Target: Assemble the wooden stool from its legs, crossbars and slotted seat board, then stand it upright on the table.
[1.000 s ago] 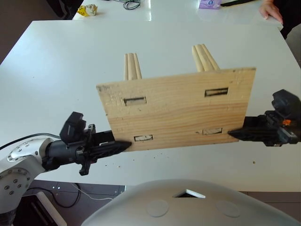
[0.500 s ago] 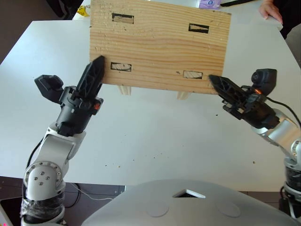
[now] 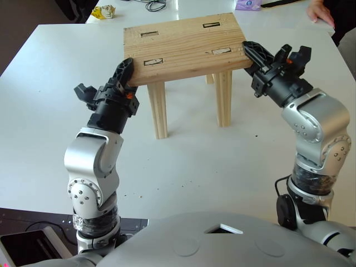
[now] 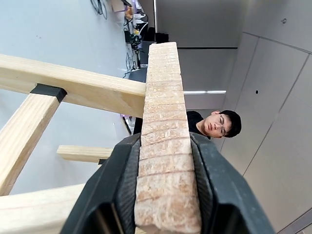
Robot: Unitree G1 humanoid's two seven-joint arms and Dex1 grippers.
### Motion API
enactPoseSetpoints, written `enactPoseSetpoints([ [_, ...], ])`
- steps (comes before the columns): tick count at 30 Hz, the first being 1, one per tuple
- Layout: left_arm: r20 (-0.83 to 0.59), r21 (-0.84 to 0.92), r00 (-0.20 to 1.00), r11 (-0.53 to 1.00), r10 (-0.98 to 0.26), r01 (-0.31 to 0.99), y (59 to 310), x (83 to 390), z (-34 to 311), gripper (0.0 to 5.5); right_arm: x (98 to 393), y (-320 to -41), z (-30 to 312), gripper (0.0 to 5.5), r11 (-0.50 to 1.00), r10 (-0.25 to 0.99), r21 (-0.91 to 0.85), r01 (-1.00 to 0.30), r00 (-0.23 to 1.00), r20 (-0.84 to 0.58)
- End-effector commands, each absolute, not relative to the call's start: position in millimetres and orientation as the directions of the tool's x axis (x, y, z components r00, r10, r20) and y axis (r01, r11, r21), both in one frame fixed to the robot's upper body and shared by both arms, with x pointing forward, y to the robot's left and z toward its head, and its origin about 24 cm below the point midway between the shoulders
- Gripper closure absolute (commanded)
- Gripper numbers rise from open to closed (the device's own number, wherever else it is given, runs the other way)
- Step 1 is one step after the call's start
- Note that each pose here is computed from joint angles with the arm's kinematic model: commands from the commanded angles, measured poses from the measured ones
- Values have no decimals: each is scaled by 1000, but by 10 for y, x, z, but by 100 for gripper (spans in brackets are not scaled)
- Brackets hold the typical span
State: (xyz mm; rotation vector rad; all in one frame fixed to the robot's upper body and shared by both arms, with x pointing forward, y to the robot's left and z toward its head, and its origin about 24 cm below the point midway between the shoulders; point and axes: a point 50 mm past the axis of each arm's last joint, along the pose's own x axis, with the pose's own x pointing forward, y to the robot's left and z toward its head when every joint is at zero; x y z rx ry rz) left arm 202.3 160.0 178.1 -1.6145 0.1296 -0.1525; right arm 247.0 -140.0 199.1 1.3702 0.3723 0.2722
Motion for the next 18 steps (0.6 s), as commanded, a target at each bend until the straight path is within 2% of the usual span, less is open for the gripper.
enactPoseSetpoints([
  [1, -24, -992, 988, -123, 151, -5, 2025, 1908, 1752, 421, 2418, -1958, 1793, 415, -70, 73, 951, 300, 953, -295],
  [5, -27, -998, 981, -68, 193, -14, 2116, 1874, 1668, 421, 2370, -1949, 1687, 415, -67, 63, 944, 324, 945, -320],
  [11, 1, -997, 984, 82, 177, -14, 2200, 1865, 1443, 421, 2301, -1958, 1419, 415, 12, 61, 935, 355, 933, -355],
  [18, 101, -991, 982, 100, 160, 85, 2111, 1882, 1458, 415, 2320, -1896, 1528, 415, 44, 119, 979, 197, 972, -201],
])
